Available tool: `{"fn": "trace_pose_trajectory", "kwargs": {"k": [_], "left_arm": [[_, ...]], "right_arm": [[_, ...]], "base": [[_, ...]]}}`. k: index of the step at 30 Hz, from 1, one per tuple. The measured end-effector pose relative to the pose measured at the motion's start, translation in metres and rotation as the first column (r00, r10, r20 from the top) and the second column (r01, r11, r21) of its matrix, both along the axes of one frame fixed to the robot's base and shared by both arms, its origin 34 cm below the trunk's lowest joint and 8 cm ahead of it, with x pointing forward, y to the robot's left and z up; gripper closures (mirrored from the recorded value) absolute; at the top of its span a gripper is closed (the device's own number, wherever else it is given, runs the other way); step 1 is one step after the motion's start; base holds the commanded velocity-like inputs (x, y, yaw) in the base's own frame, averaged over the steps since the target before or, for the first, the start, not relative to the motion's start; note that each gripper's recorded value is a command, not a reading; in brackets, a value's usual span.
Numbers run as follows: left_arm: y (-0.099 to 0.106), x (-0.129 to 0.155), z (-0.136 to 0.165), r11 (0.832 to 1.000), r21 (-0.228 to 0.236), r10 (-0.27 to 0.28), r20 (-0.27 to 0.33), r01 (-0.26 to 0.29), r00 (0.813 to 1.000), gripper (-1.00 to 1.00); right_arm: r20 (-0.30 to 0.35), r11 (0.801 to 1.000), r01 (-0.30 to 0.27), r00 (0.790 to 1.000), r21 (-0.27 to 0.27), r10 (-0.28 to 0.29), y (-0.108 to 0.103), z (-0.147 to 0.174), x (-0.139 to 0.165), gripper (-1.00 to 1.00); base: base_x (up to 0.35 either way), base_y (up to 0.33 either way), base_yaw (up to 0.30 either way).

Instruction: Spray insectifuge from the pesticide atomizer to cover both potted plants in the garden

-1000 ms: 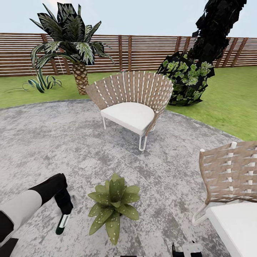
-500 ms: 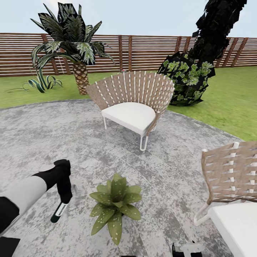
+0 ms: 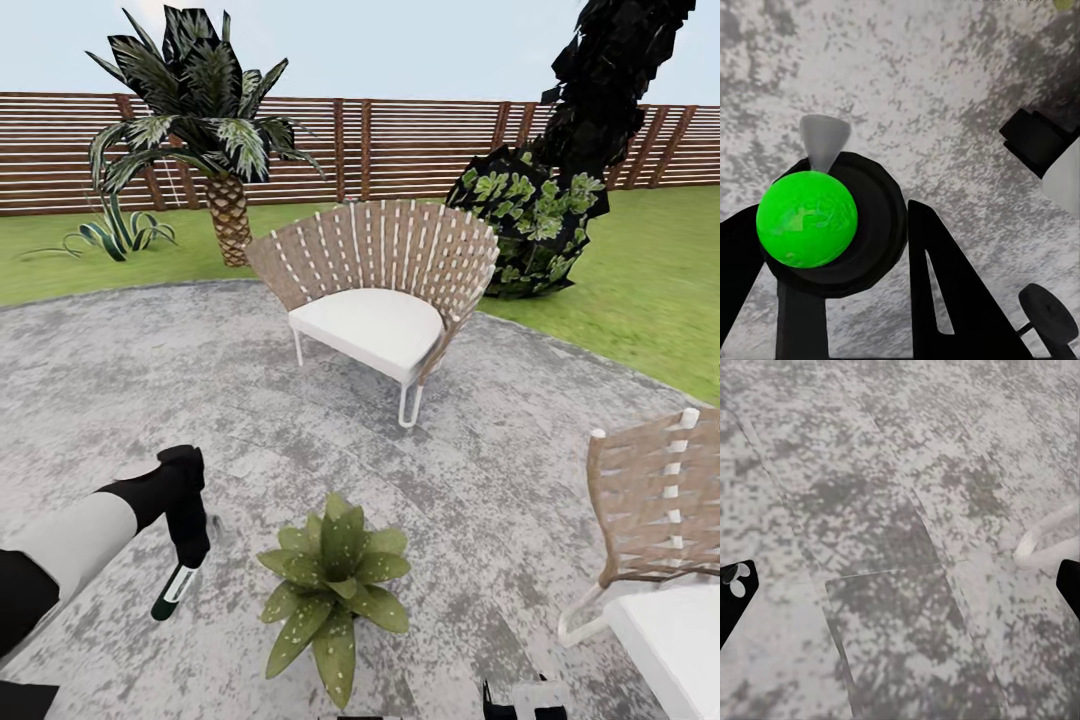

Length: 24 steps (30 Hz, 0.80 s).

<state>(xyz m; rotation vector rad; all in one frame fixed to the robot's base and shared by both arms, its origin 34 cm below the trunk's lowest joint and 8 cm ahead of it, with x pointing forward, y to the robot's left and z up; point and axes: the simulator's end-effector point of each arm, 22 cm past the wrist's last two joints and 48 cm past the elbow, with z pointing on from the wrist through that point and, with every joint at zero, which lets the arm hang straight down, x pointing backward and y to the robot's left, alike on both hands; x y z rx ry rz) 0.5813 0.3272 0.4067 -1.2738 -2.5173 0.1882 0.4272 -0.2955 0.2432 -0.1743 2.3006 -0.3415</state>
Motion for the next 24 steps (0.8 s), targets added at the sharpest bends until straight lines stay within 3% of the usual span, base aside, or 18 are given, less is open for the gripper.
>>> {"fn": "trace_pose_trajectory", "kwargs": {"k": [12, 18, 24], "left_arm": [[0.0014, 0.0000, 0.0007, 1.000, 0.000, 0.005, 0.001, -0.005, 1.000, 1.00], [0.0010, -0.0005, 0.0001, 1.000, 0.000, 0.005, -0.001, -0.005, 1.000, 1.00], [-0.0003, -0.0010, -0.0008, 1.000, -0.001, 0.001, -0.002, -0.001, 1.000, 1.00]], "right_arm": [[-0.002, 1.000, 0.001, 1.000, 0.007, -0.001, 0.0027, -0.0003, 0.0005, -1.00], [-0.003, 1.000, 0.003, 1.000, 0.009, -0.003, 0.0050, -0.0007, -0.0002, -1.00], [-0.002, 1.000, 0.005, 1.000, 0.008, -0.005, 0.0047, -0.0007, -0.0003, -1.00]], "base": [[-0.242, 0.213, -0.262], [0.084, 0.275, -0.169], [0.033, 0.011, -0.144]]}}
